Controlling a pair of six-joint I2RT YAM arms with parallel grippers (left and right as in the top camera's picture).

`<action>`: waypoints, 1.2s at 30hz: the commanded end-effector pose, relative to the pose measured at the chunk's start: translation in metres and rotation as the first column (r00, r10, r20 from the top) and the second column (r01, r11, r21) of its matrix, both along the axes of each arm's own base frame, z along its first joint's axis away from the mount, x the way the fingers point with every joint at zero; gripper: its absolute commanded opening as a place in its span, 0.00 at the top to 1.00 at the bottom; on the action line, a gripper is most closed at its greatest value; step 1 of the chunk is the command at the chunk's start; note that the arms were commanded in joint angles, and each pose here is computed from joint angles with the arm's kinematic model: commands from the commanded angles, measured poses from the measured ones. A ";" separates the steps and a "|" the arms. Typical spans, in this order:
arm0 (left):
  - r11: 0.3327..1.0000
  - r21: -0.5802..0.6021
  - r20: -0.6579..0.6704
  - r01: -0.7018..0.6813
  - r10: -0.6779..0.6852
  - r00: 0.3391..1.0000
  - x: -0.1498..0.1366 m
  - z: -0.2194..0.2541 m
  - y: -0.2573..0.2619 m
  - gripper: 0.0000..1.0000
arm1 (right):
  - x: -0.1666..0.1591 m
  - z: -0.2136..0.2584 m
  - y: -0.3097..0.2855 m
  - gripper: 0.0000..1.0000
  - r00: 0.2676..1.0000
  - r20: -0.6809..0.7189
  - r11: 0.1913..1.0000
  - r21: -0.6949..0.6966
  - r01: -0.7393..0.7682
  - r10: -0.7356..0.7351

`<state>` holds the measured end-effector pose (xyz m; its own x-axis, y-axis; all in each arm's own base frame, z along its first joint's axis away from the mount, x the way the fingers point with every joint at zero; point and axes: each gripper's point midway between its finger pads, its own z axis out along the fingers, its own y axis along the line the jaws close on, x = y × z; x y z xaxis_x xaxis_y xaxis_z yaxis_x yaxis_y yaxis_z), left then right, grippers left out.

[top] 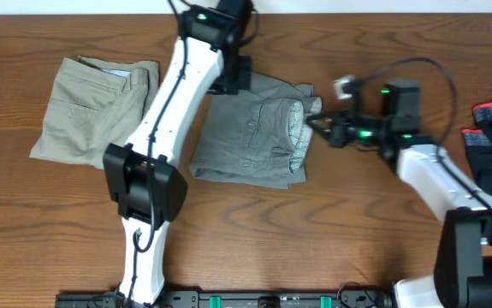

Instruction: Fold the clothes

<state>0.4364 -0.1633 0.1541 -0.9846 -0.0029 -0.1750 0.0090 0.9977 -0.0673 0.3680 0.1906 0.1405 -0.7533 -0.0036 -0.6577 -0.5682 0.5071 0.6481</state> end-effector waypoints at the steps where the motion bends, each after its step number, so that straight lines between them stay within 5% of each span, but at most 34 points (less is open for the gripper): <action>1: 0.999 -0.040 -0.101 -0.019 0.015 0.995 -0.004 -0.031 0.012 0.94 | 0.007 -0.017 0.025 0.99 0.997 0.032 0.988 -0.133 0.079 -0.075; 7: 0.982 -0.186 -0.199 0.013 -0.051 0.979 -0.018 -0.060 0.008 0.73 | 0.031 -0.079 0.000 0.99 0.941 0.014 0.869 -0.379 0.319 -0.339; 14: 0.975 -0.221 -0.264 0.028 -0.087 0.961 -0.033 -0.086 0.017 0.61 | 0.026 -0.164 -0.042 0.99 0.881 -0.142 0.794 -0.515 0.324 -0.451; 19: 0.973 -0.232 -0.271 0.000 -0.065 0.960 -0.030 -0.093 0.039 0.41 | 0.013 -0.180 -0.064 0.99 0.838 -0.222 0.770 -0.557 0.311 -0.498; 26: 0.824 -0.566 -0.192 -0.003 -0.129 0.973 -0.015 -0.084 0.011 0.05 | 0.009 -0.169 -0.054 0.99 0.874 -0.229 0.811 -0.524 0.261 -0.429; 30: 0.735 -0.678 -0.171 0.009 -0.170 0.971 -0.020 -0.087 -0.007 0.02 | 0.008 -0.169 -0.054 0.99 0.874 -0.229 0.811 -0.524 0.261 -0.429; 36: 0.732 -0.682 -0.186 0.001 -0.174 0.967 -0.035 -0.119 -0.008 0.02 | 0.007 -0.167 -0.050 0.99 0.877 -0.243 0.824 -0.510 0.249 -0.415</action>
